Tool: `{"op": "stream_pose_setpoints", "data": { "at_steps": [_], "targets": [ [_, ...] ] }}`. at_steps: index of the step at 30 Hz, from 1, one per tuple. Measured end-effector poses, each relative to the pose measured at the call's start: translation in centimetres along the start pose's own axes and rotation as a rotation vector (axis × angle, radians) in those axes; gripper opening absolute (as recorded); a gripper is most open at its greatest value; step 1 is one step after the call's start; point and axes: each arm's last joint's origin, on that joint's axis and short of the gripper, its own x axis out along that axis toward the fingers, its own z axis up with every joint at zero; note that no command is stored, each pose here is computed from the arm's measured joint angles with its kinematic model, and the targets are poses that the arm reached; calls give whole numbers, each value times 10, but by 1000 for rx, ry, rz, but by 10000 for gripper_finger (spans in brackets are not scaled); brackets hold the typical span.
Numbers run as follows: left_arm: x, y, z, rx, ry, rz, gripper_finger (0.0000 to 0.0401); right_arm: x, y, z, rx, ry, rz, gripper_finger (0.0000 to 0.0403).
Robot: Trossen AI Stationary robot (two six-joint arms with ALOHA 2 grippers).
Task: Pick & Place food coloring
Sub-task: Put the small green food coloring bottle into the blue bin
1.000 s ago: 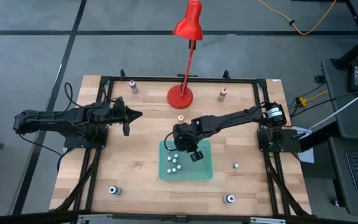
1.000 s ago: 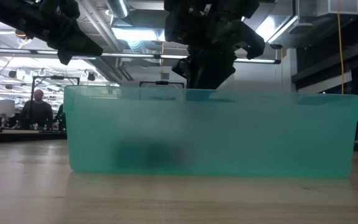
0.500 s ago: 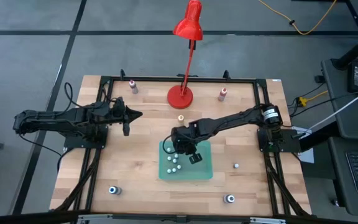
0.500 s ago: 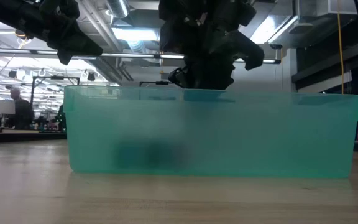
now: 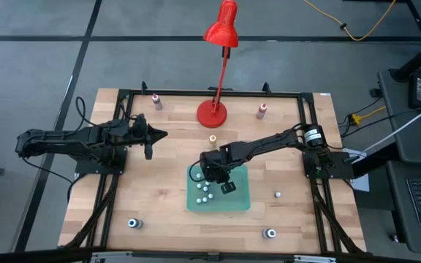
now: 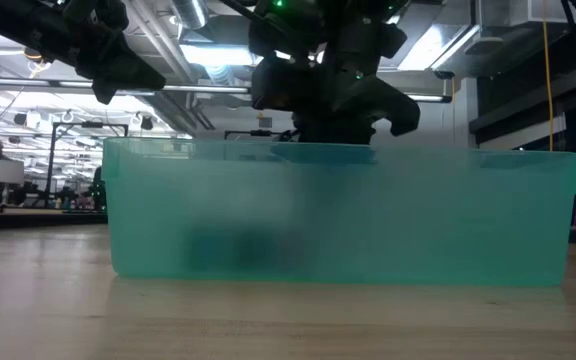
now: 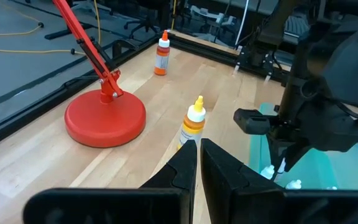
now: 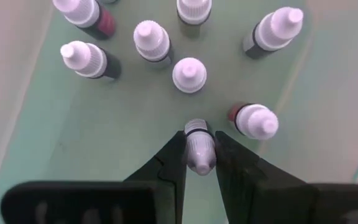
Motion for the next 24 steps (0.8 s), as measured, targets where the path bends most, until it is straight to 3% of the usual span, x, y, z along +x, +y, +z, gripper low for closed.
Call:
{"op": "stream_pose_setpoints", "data": {
  "at_steps": [7, 24],
  "targets": [
    [0, 0, 0, 0, -1, 0, 17, 0, 1, 0, 2, -9, 27, 79],
    [0, 0, 0, 0, -1, 0, 17, -4, 1, 2, 29, 14, 37, 134]
  ]
}}
